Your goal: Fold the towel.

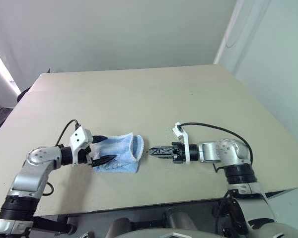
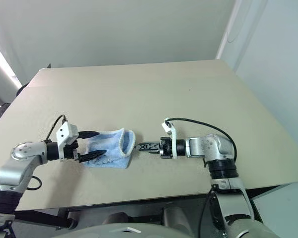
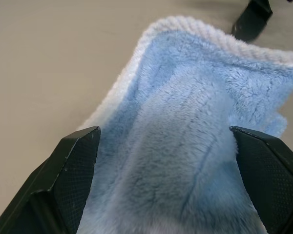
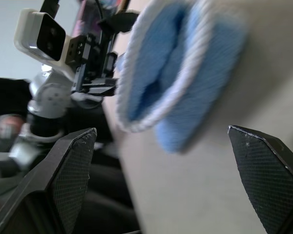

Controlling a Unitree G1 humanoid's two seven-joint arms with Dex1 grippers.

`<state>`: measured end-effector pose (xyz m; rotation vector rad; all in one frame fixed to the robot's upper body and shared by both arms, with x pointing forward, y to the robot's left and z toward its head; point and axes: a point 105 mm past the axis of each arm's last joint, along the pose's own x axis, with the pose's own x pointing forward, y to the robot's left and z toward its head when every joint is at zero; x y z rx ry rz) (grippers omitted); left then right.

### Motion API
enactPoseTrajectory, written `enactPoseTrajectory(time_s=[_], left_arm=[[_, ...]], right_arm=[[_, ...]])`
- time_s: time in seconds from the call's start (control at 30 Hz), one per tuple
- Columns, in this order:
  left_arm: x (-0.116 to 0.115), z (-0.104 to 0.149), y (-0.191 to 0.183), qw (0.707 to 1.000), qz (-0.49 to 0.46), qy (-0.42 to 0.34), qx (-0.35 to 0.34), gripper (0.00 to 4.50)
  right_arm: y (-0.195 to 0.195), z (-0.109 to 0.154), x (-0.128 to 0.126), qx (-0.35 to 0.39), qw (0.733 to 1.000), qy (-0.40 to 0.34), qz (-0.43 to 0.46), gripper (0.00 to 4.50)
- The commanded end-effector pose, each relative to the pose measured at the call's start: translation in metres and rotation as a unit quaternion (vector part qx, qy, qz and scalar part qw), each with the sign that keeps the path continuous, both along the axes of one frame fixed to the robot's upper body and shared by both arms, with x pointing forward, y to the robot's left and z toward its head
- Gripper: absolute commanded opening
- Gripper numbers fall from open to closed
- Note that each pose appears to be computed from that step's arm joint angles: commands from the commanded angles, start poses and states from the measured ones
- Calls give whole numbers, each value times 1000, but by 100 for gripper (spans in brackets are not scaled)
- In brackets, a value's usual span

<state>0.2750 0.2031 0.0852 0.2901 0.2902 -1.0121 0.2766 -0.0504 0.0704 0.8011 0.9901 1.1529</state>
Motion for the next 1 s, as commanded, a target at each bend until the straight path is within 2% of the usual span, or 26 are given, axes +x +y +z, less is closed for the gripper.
enactPoseTrajectory(time_s=[0.03,0.13,0.27,0.47,0.77,1.0], left_arm=[[-3,16,8,1000,4,-24,8,443],[-9,24,9,1000,6,-28,1,443],[-17,21,11,1000,4,-25,17,443],[-22,16,6,1000,7,-21,14,443],[-22,15,4,1000,8,-17,16,443],[-21,14,6,1000,14,-17,19,443]], right_arm=[[11,5,4,5,999,33,1,450],[18,-11,8,-16,996,83,-28,450],[25,-11,15,-6,993,107,-56,450],[43,-6,15,9,992,112,-58,450],[69,-8,-5,9,992,126,-4,450],[78,-5,4,21,990,136,-30,450]])
